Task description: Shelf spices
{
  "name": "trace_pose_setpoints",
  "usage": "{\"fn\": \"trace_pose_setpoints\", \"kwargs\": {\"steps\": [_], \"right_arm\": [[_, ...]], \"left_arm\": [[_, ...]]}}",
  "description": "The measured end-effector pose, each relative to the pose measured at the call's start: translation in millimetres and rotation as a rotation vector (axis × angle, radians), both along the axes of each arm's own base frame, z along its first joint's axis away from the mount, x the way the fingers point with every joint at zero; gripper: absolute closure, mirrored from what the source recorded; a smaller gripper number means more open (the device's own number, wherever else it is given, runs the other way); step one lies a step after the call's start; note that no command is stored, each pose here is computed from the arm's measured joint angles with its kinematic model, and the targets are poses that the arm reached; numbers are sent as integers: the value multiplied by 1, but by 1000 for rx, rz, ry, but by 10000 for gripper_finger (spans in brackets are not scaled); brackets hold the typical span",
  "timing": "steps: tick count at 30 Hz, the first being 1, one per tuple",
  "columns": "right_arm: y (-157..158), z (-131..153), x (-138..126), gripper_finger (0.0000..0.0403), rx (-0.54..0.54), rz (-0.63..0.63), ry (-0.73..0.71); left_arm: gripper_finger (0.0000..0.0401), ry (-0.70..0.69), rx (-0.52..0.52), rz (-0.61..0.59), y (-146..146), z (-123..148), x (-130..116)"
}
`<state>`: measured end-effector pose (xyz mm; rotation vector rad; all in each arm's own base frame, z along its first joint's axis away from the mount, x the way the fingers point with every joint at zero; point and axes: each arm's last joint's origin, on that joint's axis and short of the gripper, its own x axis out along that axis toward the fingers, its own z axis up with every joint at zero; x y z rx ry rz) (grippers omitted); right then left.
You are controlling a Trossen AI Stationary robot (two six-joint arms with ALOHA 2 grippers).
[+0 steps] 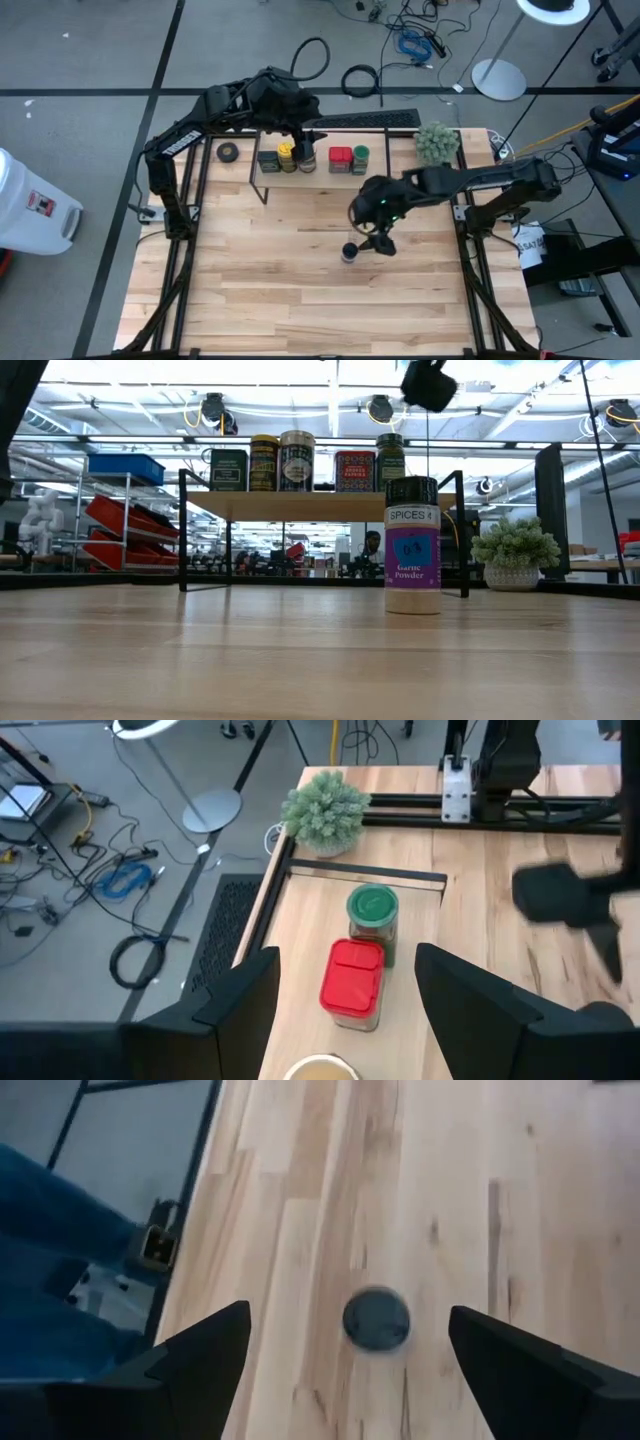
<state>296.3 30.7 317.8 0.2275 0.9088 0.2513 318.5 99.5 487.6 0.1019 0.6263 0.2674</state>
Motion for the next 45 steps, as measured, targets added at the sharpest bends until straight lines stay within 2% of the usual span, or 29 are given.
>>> {"fn": "trace_pose_setpoints", "kwargs": {"steps": [5, 10, 29, 34, 45], "right_arm": [[3, -24, 16, 56, 7, -13, 94], [7, -36, 26, 47, 19, -24, 119], [21, -92, 47, 50, -22, -76, 333], [21, -94, 48, 82, -9, -105, 355], [21, -93, 48, 190, 13, -142, 362]], "left_arm": [[159, -1, 0, 1, 0, 0, 0], [159, -1, 0, -1, 0, 0, 0], [159, -8, -15, 20, 0, 0, 0], [159, -8, -15, 20, 0, 0, 0], [159, -8, -16, 20, 0, 0, 0]]}}
